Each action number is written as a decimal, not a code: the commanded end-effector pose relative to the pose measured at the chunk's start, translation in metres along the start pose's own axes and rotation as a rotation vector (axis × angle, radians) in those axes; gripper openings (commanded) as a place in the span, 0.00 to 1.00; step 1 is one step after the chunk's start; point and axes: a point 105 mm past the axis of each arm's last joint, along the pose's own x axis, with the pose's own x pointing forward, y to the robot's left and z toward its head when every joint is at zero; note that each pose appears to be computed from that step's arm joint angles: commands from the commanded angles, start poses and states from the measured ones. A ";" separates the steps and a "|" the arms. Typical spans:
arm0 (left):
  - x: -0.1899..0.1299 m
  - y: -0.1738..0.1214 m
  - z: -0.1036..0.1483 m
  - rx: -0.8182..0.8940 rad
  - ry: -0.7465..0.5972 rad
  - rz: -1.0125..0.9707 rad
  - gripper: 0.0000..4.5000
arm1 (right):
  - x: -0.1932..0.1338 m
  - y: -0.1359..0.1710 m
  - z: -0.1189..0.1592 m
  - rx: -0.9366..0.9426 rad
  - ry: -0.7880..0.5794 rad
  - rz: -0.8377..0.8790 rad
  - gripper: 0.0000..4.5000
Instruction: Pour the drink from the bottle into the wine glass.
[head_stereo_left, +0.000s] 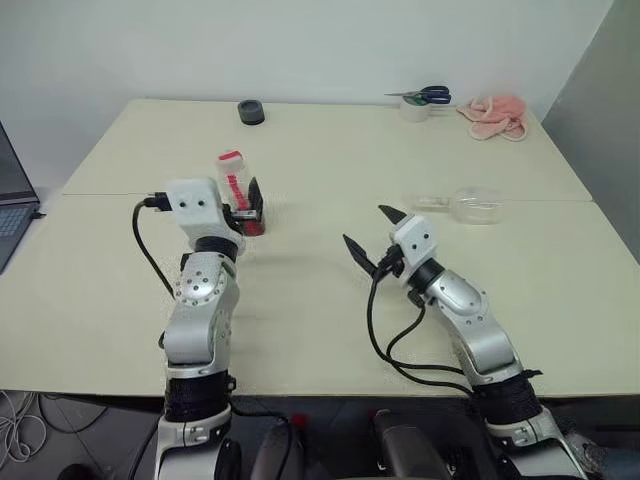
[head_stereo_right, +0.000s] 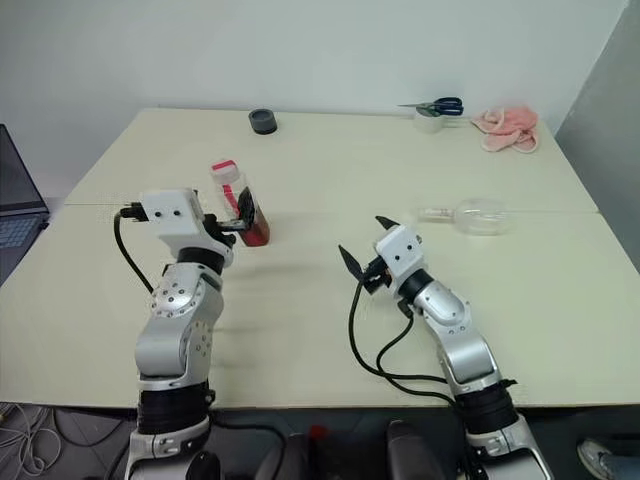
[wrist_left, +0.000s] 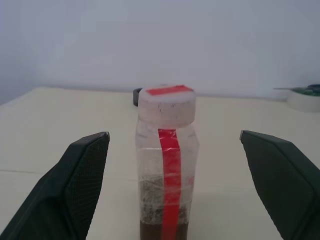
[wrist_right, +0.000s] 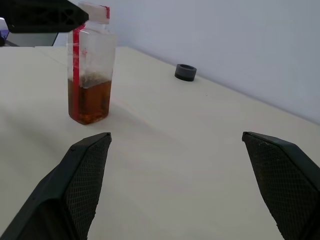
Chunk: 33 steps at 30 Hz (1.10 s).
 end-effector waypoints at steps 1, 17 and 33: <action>0.006 0.003 0.007 0.027 -0.016 0.015 1.00 | 0.008 0.003 0.022 -0.002 -0.078 0.052 1.00; 0.030 -0.015 -0.002 0.022 0.006 -0.031 1.00 | 0.013 0.009 0.026 0.007 -0.079 0.091 1.00; 0.056 -0.017 0.007 0.059 -0.034 0.018 1.00 | 0.010 0.012 0.023 0.001 -0.065 0.099 1.00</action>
